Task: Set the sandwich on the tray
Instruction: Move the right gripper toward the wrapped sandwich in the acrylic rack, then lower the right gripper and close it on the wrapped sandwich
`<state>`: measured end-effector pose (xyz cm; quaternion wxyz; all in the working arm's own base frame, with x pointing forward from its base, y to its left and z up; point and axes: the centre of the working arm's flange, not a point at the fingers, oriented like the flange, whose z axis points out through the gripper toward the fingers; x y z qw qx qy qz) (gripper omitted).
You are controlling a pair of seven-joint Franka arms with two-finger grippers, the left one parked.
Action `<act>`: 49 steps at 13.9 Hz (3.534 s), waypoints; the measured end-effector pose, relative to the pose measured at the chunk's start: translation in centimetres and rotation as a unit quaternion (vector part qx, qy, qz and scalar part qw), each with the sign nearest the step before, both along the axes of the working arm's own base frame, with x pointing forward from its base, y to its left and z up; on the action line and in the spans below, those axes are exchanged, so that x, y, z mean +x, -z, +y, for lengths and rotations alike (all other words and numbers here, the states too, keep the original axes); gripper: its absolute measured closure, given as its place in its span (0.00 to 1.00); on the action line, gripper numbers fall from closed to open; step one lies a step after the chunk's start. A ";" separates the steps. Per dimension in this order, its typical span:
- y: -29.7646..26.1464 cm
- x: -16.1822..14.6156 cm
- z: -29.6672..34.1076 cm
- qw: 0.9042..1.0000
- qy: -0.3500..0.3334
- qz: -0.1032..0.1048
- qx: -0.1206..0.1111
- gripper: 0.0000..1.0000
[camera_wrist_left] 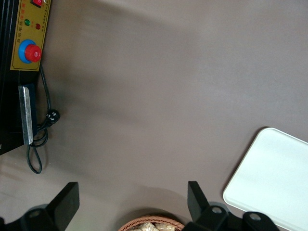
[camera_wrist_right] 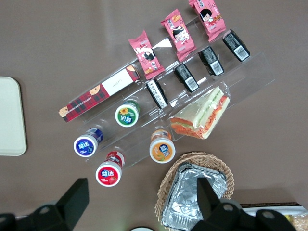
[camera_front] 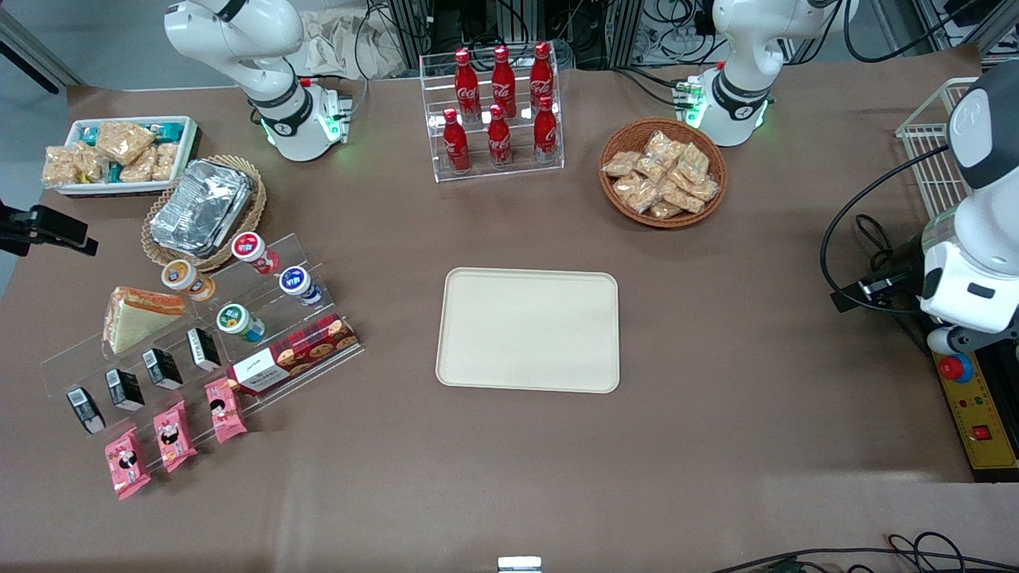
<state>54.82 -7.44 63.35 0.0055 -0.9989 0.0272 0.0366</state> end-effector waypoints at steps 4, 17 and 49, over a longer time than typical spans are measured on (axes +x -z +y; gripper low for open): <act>-0.2 0.0 0.9 1.000 -0.006 -0.002 0.000 0.00; 0.3 -1.0 -2.0 0.971 0.236 0.025 -0.017 0.00; 21.3 -1.7 -11.0 0.808 0.589 0.015 -0.024 0.00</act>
